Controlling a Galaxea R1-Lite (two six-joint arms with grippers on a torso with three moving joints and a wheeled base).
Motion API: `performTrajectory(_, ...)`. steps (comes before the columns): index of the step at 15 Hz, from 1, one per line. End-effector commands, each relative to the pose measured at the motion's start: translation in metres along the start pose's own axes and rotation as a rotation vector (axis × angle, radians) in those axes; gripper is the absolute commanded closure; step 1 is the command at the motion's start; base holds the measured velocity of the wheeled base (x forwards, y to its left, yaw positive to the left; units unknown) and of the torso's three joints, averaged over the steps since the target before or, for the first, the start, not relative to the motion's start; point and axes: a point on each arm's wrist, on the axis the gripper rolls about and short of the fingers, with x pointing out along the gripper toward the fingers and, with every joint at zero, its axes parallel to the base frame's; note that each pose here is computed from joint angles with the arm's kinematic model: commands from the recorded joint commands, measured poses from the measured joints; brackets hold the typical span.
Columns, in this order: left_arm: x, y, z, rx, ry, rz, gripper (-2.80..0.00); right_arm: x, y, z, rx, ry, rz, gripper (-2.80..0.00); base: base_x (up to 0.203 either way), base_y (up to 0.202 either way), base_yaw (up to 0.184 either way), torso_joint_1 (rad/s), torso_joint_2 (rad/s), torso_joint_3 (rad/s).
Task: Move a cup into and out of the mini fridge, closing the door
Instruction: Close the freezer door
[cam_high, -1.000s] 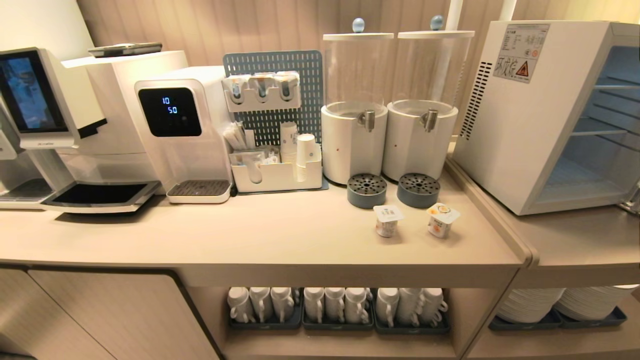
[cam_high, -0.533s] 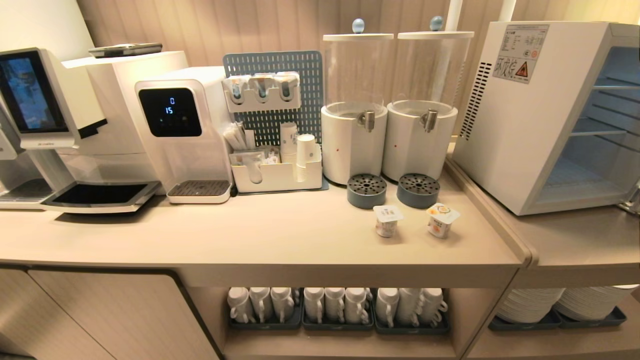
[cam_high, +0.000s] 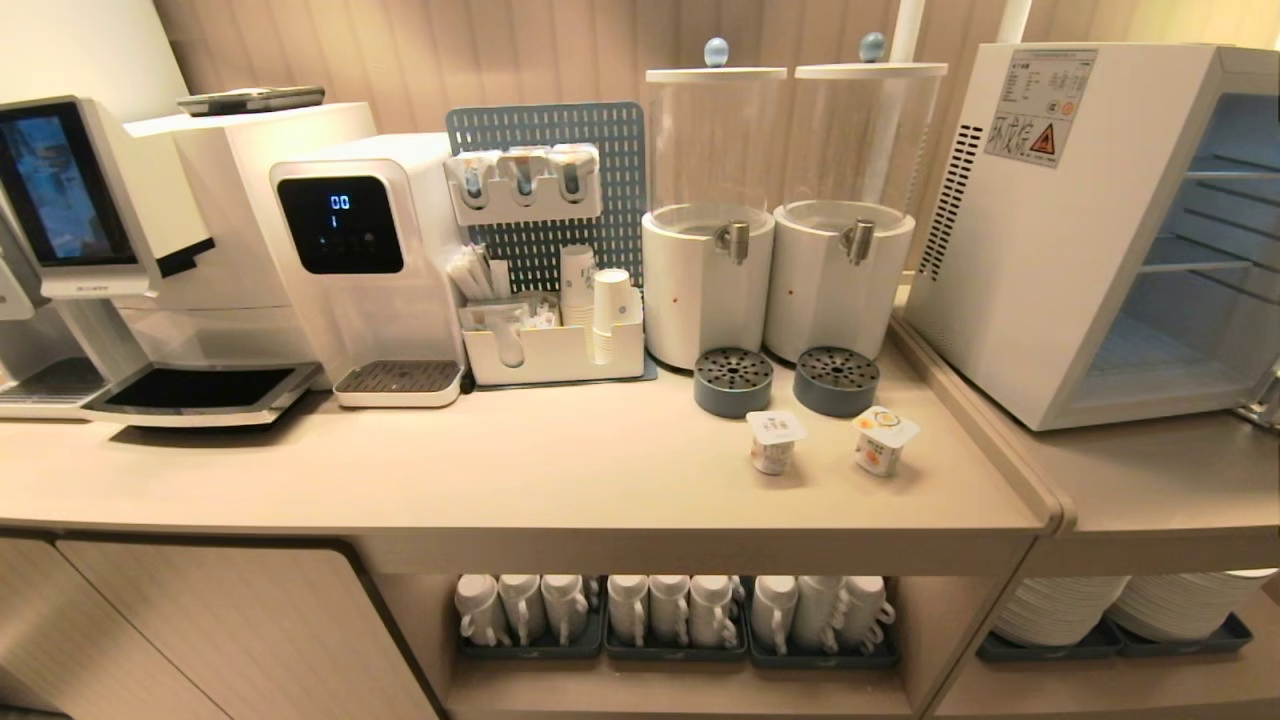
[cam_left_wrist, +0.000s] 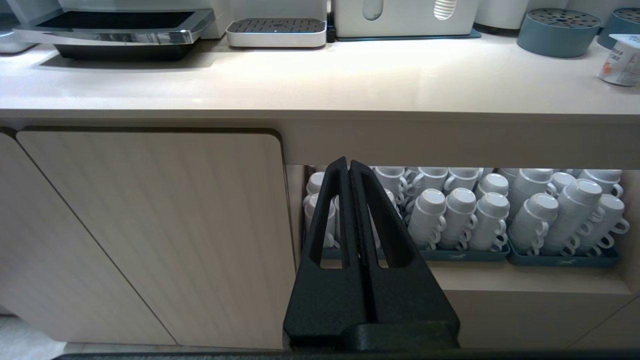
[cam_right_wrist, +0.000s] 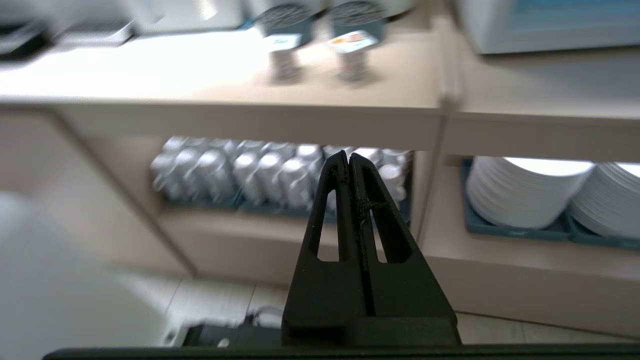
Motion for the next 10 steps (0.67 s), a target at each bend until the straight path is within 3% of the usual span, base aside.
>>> performTrajectory(1,0.000,0.000,0.000,0.000,0.001,0.001,0.00,0.013,-0.004,-0.028,0.033,-0.100,-0.103,0.00,0.000,0.000,0.000,0.000,0.00,0.000)
performTrajectory(3,0.000,0.000,0.000,0.000,0.001,0.001,0.00,0.050,-0.013,-0.045,0.001,-0.196,-0.195,0.00,0.000,0.000,0.000,0.000,0.00,0.000)
performTrajectory(6,0.000,0.000,0.000,0.000,0.001,0.001,0.00,0.087,-0.022,-0.092,-0.106,-0.166,-0.282,0.00,0.000,0.000,0.000,0.000,0.00,0.000)
performTrajectory(10,0.000,0.000,0.000,0.000,0.001,0.001,0.00,0.087,-0.019,-0.095,-0.155,-0.106,-0.148,0.00,0.000,0.000,0.000,0.000,0.00,0.000)
